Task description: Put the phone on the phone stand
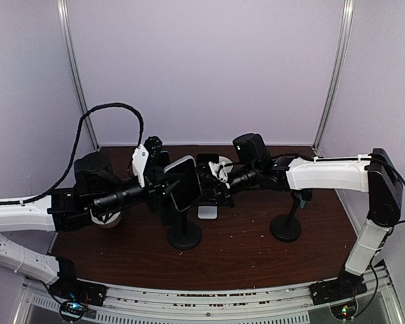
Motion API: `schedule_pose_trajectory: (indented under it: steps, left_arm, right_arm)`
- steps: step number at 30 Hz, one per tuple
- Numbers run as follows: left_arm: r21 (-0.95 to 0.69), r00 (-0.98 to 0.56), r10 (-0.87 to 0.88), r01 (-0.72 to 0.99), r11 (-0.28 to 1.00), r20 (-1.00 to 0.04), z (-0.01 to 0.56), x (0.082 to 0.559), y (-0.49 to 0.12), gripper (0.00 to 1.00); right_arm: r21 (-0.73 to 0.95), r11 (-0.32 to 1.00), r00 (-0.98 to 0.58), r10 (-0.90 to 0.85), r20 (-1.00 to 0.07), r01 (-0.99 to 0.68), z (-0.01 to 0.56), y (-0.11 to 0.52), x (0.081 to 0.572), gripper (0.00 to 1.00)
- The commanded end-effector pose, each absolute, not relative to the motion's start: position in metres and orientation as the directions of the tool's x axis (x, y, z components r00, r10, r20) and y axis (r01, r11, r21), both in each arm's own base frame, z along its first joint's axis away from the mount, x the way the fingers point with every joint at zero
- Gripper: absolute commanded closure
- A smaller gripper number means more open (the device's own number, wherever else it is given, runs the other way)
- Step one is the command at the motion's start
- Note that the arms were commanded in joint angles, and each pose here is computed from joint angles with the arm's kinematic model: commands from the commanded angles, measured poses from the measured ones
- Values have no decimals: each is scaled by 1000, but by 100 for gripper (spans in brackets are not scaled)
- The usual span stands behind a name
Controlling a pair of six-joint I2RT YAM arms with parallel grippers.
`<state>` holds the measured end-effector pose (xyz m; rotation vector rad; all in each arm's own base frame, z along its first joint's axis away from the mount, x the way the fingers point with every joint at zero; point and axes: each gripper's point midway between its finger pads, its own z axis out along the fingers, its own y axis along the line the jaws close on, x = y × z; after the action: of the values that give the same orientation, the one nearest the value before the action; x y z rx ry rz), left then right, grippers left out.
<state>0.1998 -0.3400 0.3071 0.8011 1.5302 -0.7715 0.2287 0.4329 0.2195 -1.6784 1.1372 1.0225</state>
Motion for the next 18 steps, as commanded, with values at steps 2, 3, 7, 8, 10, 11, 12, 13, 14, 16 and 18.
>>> schedule_pose_trajectory:
  steps: [2,3,7,8,10,11,12,13,14,16,18]
  left_arm:
    - [169,-171,415,728,664,-894,204,219,-304,100]
    - [176,-183,432,724,667,-883,197,219,-301,100]
    - [122,-233,395,709,694,-889,172,215,-292,100]
    - [114,-236,385,708,697,-892,168,214,-291,100]
    - [109,-237,386,714,691,-891,159,213,-292,100]
    - [111,-241,394,717,688,-887,154,213,-293,100]
    - [115,-244,405,720,684,-881,150,213,-294,100]
    - [116,-242,407,723,681,-881,149,213,-296,100]
    - [113,-237,402,727,677,-884,150,213,-297,100]
    - [108,-233,392,728,677,-890,149,212,-296,100]
    - [103,-237,395,733,673,-888,147,212,-295,100]
  right_arm:
    - [-222,-34,221,-306,-926,-974,221,436,273,83]
    - [-221,-31,220,-307,-926,-975,221,436,274,82]
    - [-215,-24,212,-313,-926,-976,217,434,272,71]
    - [-213,-25,210,-314,-926,-977,216,433,271,70]
    - [-207,-33,206,-317,-926,-978,214,434,269,68]
    - [-204,-39,206,-316,-926,-978,214,435,267,68]
    - [-203,-42,206,-317,-926,-978,213,435,267,68]
    - [-200,-50,205,-319,-925,-979,212,435,265,68]
    - [-200,-53,206,-322,-924,-978,211,435,264,68]
    - [-199,-52,205,-330,-921,-979,209,434,264,67]
    - [-199,-53,205,-336,-919,-979,208,433,262,63]
